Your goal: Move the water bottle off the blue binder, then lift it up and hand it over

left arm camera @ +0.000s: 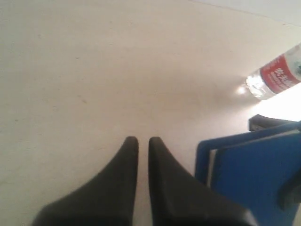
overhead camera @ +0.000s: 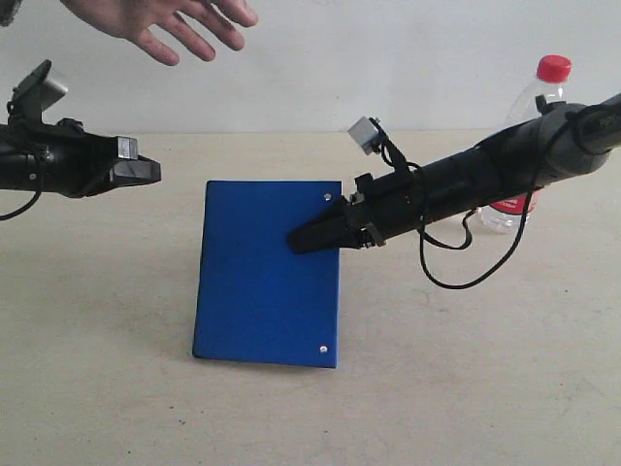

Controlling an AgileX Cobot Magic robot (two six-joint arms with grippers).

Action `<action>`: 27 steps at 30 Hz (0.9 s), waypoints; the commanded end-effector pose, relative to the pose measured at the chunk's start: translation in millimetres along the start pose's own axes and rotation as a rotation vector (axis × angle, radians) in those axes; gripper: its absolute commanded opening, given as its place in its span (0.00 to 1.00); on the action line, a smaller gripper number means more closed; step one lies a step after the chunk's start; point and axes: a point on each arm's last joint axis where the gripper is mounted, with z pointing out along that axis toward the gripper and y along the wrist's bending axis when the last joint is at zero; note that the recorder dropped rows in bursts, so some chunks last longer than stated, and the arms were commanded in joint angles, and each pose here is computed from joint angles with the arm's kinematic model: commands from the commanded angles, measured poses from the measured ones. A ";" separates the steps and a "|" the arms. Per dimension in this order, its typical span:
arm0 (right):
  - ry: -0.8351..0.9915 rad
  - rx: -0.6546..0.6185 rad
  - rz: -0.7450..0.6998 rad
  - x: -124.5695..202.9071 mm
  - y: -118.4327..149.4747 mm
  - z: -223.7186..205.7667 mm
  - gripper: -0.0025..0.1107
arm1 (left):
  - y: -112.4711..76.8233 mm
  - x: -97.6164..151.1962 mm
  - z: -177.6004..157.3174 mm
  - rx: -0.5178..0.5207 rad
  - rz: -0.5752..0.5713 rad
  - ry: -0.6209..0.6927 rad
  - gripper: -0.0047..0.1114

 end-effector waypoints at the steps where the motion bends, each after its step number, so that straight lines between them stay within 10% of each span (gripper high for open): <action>1: 0.117 0.018 -0.155 -5.9 16.7 -9.5 0.02 | 6.0 -9.3 -13.9 -0.185 0.020 -0.047 0.08; 11: 0.109 0.079 -0.345 -49.8 82.1 -37.3 0.02 | -2.3 -18.9 -83.1 -0.848 0.169 -0.187 0.08; 19: 0.215 0.260 -0.532 -42.8 128.2 -18.0 0.02 | -47.9 -8.6 -120.7 -0.751 0.113 -0.576 0.08; 27: 0.095 0.356 -0.790 -65.0 217.2 -3.7 0.02 | -70.6 45.9 -118.9 -0.563 0.344 -0.602 0.08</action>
